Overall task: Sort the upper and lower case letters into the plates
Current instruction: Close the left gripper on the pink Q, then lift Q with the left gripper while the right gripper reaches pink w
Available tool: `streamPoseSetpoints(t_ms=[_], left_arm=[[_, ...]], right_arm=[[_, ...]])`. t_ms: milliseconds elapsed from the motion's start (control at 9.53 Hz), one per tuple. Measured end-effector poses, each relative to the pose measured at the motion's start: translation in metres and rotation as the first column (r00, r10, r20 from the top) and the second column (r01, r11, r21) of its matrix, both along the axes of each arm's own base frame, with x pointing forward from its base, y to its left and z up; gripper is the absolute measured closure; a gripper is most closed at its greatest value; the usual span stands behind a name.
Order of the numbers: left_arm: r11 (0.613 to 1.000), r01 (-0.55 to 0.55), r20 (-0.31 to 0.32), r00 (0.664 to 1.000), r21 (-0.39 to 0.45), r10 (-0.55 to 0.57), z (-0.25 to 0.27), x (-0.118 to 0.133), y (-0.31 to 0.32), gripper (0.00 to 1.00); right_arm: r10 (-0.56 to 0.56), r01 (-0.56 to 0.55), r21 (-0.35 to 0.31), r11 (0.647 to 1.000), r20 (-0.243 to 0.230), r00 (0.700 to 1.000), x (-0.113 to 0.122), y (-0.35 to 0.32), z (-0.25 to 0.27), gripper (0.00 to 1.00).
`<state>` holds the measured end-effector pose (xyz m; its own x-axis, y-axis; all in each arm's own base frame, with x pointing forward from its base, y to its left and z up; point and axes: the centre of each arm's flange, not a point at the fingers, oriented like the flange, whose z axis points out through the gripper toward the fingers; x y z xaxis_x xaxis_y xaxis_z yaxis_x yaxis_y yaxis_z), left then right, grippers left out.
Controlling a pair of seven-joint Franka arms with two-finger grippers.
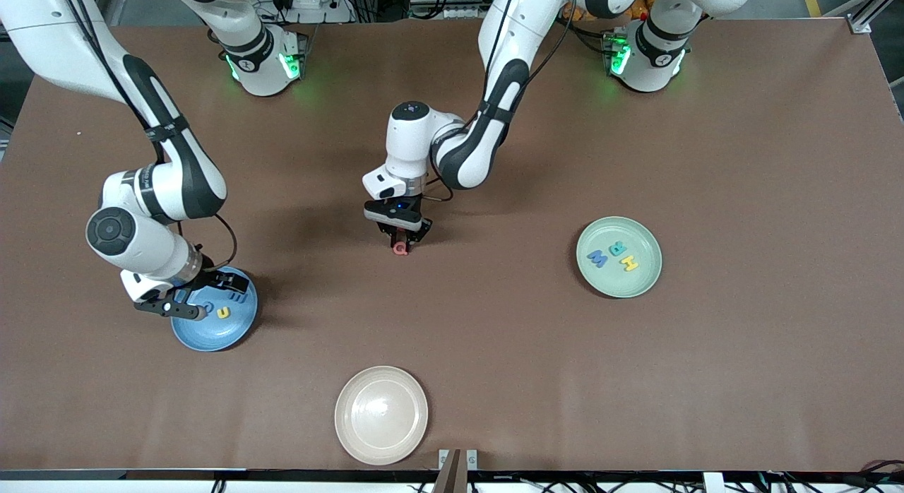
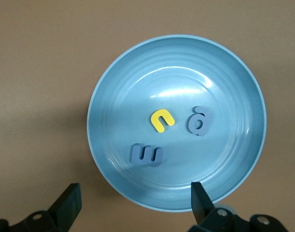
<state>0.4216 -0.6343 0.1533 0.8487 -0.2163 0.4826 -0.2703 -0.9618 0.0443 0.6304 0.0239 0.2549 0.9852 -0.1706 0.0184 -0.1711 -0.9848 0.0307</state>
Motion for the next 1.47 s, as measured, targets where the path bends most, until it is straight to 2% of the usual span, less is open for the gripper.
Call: streamPoseSetpoints(t_ms=[1155, 1470], left_arm=[[1.000, -0.021, 0.002, 1.000, -0.012, 0.021, 0.012, 0.006, -0.001, 0.65], [0.999, -0.038, 0.003, 0.999, 0.022, 0.038, 0.016, 0.030, 0.016, 0.65]], right_arm=[[0.006, -0.006, -0.007, 1.000, 0.046, 0.999, 0.006, 0.004, 0.028, 0.00], [0.010, -0.009, -0.007, 1.000, 0.041, 0.999, 0.004, 0.006, 0.027, 0.00]])
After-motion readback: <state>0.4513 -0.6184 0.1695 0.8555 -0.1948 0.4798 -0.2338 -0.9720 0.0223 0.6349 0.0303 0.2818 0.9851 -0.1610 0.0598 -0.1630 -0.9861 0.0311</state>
